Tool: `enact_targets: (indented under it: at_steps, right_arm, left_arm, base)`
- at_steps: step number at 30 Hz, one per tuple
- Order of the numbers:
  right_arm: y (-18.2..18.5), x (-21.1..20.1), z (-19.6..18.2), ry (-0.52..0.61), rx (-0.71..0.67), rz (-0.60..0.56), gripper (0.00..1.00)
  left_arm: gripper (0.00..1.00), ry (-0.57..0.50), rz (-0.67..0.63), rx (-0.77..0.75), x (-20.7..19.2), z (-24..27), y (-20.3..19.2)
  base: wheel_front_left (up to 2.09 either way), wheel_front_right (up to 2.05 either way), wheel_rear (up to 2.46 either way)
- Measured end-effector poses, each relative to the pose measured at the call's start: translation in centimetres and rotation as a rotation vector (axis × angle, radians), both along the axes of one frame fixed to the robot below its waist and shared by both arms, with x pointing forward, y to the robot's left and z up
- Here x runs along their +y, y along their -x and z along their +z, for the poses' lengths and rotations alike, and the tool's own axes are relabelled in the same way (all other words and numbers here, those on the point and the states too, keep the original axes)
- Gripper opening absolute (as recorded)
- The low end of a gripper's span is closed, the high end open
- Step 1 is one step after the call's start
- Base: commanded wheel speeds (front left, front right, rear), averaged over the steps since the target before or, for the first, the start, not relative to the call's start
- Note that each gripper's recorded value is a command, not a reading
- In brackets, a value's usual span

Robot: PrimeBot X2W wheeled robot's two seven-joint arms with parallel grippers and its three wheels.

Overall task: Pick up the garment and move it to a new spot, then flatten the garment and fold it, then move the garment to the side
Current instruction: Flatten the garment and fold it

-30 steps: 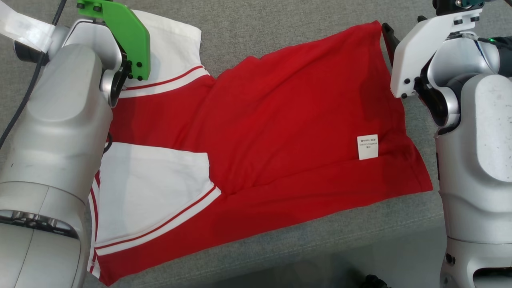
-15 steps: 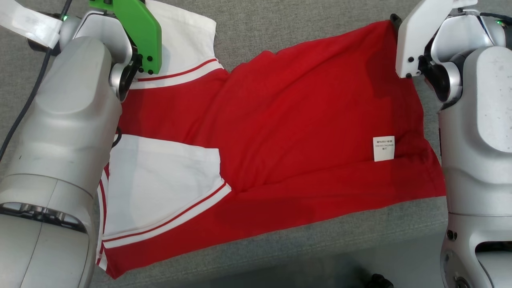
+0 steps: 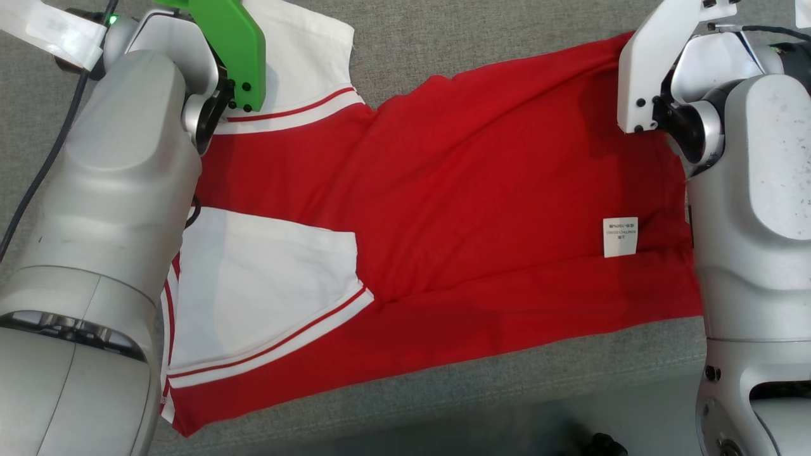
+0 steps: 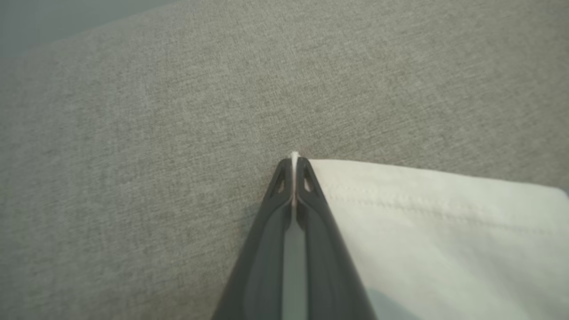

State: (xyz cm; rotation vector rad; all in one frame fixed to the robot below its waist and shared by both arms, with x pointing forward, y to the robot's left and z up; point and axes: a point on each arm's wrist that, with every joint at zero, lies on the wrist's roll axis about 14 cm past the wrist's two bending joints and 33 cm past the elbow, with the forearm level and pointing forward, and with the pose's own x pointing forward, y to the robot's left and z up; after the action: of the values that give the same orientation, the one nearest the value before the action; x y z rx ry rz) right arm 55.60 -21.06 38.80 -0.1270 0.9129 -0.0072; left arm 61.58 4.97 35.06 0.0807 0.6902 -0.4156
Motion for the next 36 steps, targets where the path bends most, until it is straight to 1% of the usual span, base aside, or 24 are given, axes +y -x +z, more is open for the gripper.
enact_targets:
  at_steps: [1, 2, 3, 10, 13, 15, 20, 25, 30, 32, 36]
  right_arm:
    - [0.1, 0.0, -0.2, -0.002, 0.003, 0.000, 0.20]
    - [0.1, 0.1, -0.2, -0.004, 0.001, 0.000, 0.03]
    - [0.0, 0.0, -0.2, -0.005, -0.005, -0.001, 0.00]
    - [-0.3, 0.1, -0.1, -0.013, -0.033, -0.001, 0.00]
    - [-0.2, 0.5, 0.0, -0.042, -0.041, 0.002, 0.00]
    - [-0.2, 0.8, 0.3, -0.060, -0.052, 0.005, 0.00]
    - [0.6, 1.7, 1.3, -0.103, -0.079, 0.030, 0.00]
    - [1.5, 1.0, 3.2, -0.083, -0.127, 0.054, 0.00]
    - [2.9, 1.4, 5.1, -0.079, -0.183, 0.089, 0.00]
    - [3.9, 1.4, 5.4, -0.076, -0.180, 0.105, 0.00]
    - [6.1, 1.3, 5.4, -0.036, -0.143, 0.155, 0.00]
  left_arm:
    - [0.00, 0.001, 0.000, 0.001, 0.0, 0.0, 0.0]
    - [0.00, 0.001, -0.001, 0.001, 0.0, -0.1, 0.0]
    - [0.00, 0.002, 0.000, -0.002, 0.1, -0.1, -0.1]
    - [0.00, 0.010, 0.009, -0.038, 0.2, 0.4, -0.3]
    - [0.00, 0.029, 0.018, -0.063, 0.3, 1.2, -0.4]
    - [0.00, 0.054, 0.028, -0.093, 0.4, 1.9, -0.4]
    - [0.00, 0.178, 0.089, -0.213, 0.5, 5.2, -0.6]
    - [0.00, 0.240, 0.086, -0.278, 0.2, 6.7, 1.3]
    - [0.00, 0.304, 0.094, -0.336, 0.3, 8.1, 3.9]
    - [0.00, 0.327, 0.119, -0.342, 0.8, 8.3, 5.1]
    - [0.00, 0.389, 0.160, -0.361, 1.1, 9.5, 7.5]
  base:
    - [0.00, 0.00, 0.00]
    - [0.00, 0.00, 0.00]
    - [0.00, 0.00, 0.00]
    - [0.00, 0.00, 0.00]
    - [0.00, 0.00, 0.00]
    - [0.00, 0.00, 0.00]
    - [0.00, 0.00, 0.00]
    - [0.00, 0.00, 0.00]
    - [0.00, 0.00, 0.00]
    - [0.00, 0.00, 0.00]
    - [0.00, 0.00, 0.00]
